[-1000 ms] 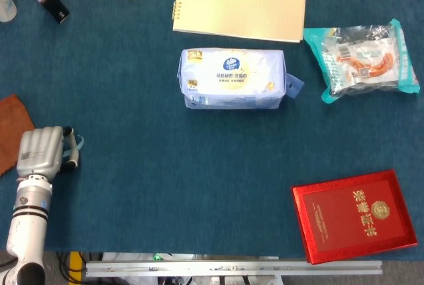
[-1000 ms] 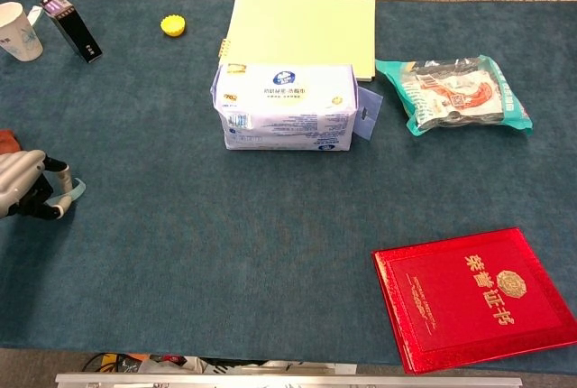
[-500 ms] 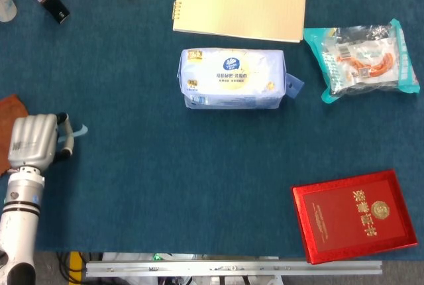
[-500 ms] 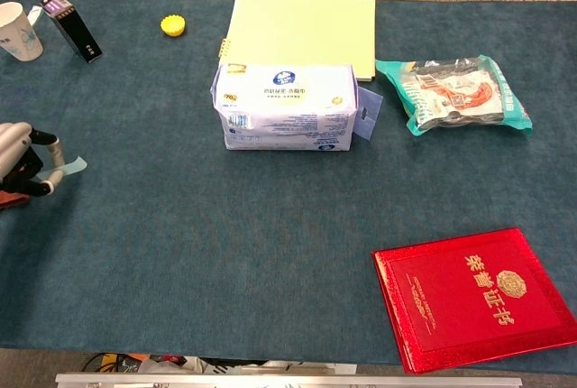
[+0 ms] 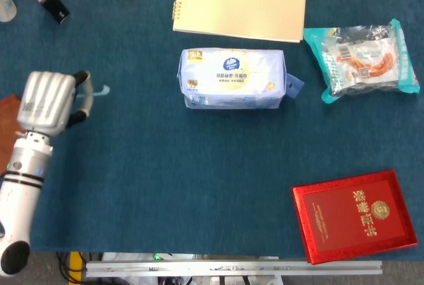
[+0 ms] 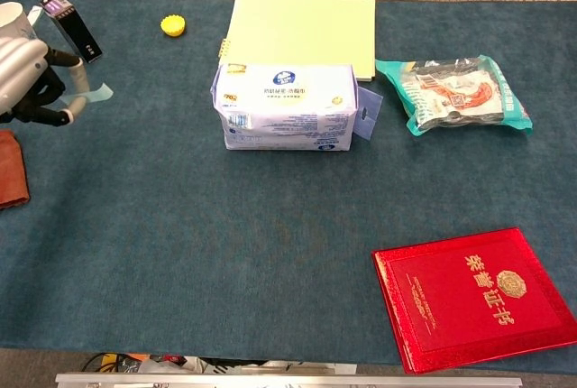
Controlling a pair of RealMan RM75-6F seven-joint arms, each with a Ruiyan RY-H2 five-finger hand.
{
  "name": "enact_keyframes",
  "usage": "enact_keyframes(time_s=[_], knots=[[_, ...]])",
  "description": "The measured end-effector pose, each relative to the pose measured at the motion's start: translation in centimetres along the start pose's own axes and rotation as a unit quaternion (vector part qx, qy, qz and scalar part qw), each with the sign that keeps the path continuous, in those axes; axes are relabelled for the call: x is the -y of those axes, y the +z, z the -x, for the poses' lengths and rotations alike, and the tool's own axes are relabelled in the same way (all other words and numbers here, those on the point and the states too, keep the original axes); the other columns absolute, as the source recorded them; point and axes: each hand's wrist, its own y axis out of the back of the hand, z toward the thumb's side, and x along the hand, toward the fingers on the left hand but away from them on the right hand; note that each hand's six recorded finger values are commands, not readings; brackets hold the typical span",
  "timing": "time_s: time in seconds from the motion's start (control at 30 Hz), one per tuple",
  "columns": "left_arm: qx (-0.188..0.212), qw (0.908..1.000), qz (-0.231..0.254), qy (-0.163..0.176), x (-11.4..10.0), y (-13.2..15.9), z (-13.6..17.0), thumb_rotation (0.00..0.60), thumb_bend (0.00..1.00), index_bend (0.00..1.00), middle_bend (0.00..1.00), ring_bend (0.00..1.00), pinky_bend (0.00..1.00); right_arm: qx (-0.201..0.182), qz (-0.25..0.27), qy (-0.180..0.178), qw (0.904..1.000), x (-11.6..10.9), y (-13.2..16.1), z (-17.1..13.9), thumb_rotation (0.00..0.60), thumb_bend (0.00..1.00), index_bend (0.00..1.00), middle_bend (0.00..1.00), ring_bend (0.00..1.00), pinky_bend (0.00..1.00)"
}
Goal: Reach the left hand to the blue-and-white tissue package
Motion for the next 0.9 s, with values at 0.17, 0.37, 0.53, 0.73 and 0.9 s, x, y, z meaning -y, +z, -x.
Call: enact_keyframes(time_s=[0.17, 0.37, 0.53, 0.73, 0.9], knots=[[0.056, 0.9979, -0.016, 0.027, -1.0, 2.4, -2.1, 0.6, 0.42, 0.55, 0.96, 0.93, 0.9, -0.001, 0.0, 0.001, 1.0, 0.1, 0.2, 0.1, 0.6, 0.36, 0.38, 0.41, 0.27, 0.31], [0.104, 0.9932, -0.041, 0.034, -0.9, 4.9, -3.9, 0.6, 0.42, 0.56, 0.96, 0.93, 0.9, 0.001, 0.0, 0.003, 1.0, 0.2, 0.0, 0.0, 0.6, 0.36, 0.38, 0.41, 0.27, 0.31], [0.149, 0.9855, -0.076, 0.029, -0.4, 7.2, -5.6, 0.6, 0.42, 0.57, 0.96, 0.93, 0.9, 0.005, 0.0, 0.003, 1.0, 0.2, -0.2, -0.1, 0.6, 0.36, 0.38, 0.41, 0.27, 0.31], [0.172, 0.9826, -0.071, 0.005, 0.3, 9.4, -7.3, 0.6, 0.42, 0.56, 0.96, 0.93, 0.9, 0.009, 0.001, 0.001, 1.0, 0.0, -0.6, -0.3, 0.6, 0.36, 0.38, 0.41, 0.27, 0.31], [0.166, 0.9849, -0.05, -0.009, 0.4, 10.6, -8.7, 0.6, 0.42, 0.56, 0.96, 0.93, 0.9, 0.014, 0.001, 0.0, 0.9999, 0.0, -0.9, -0.5, 0.6, 0.36, 0.38, 0.41, 0.27, 0.31]])
